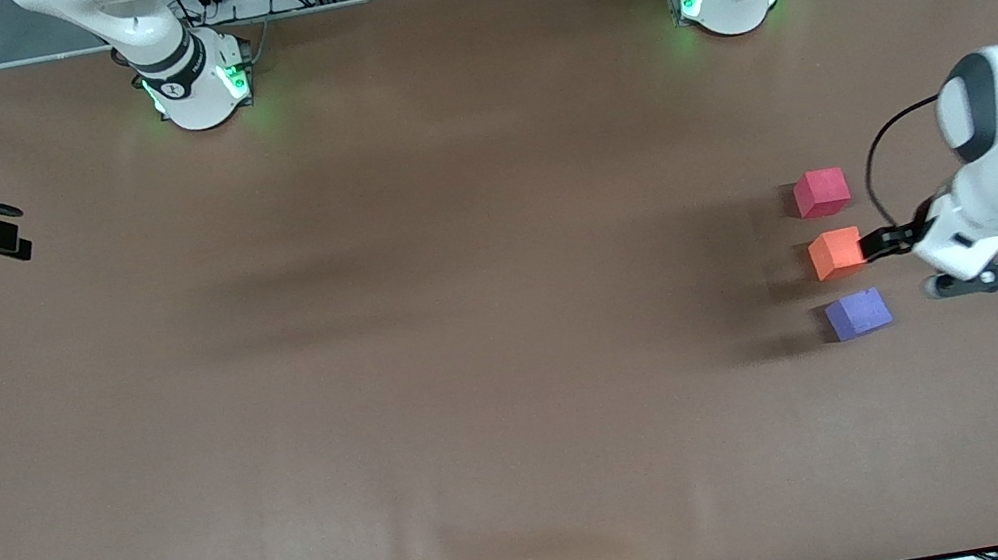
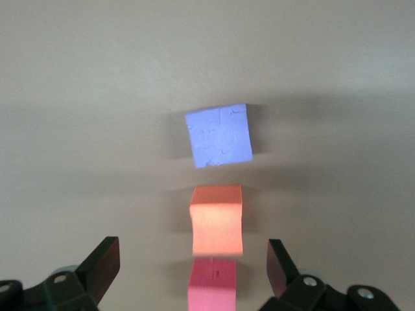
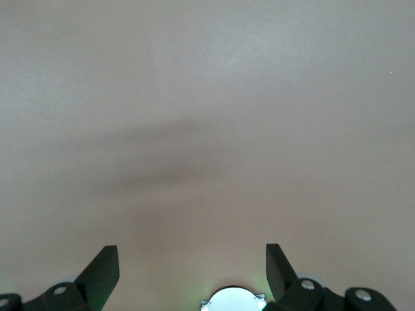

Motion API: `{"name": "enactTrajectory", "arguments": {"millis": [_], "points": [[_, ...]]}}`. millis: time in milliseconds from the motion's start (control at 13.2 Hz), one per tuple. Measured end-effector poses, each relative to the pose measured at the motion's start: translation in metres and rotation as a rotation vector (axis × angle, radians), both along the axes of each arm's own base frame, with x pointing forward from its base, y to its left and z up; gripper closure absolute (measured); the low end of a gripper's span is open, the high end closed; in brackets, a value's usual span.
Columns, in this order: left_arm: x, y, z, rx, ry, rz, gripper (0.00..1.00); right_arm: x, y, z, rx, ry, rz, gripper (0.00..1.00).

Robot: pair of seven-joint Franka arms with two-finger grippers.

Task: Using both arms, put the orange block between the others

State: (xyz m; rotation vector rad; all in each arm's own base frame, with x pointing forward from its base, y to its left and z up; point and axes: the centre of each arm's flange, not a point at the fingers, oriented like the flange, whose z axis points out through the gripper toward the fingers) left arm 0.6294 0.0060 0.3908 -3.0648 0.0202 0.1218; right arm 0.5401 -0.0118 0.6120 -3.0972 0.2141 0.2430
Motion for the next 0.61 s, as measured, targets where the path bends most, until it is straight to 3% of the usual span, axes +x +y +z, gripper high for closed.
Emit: {"name": "enactTrajectory", "arguments": {"millis": [303, 606], "points": [[0.011, 0.0, 0.1, 0.011, -0.008, 0.018, 0.0, 0.0, 0.0, 0.0, 0.0, 0.001, 0.0, 0.0], [-0.002, -0.011, 0.16, -0.014, -0.033, 0.019, 0.0, -0.002, 0.0, -0.006, 0.001, 0.029, 0.001, 0.0]]}}
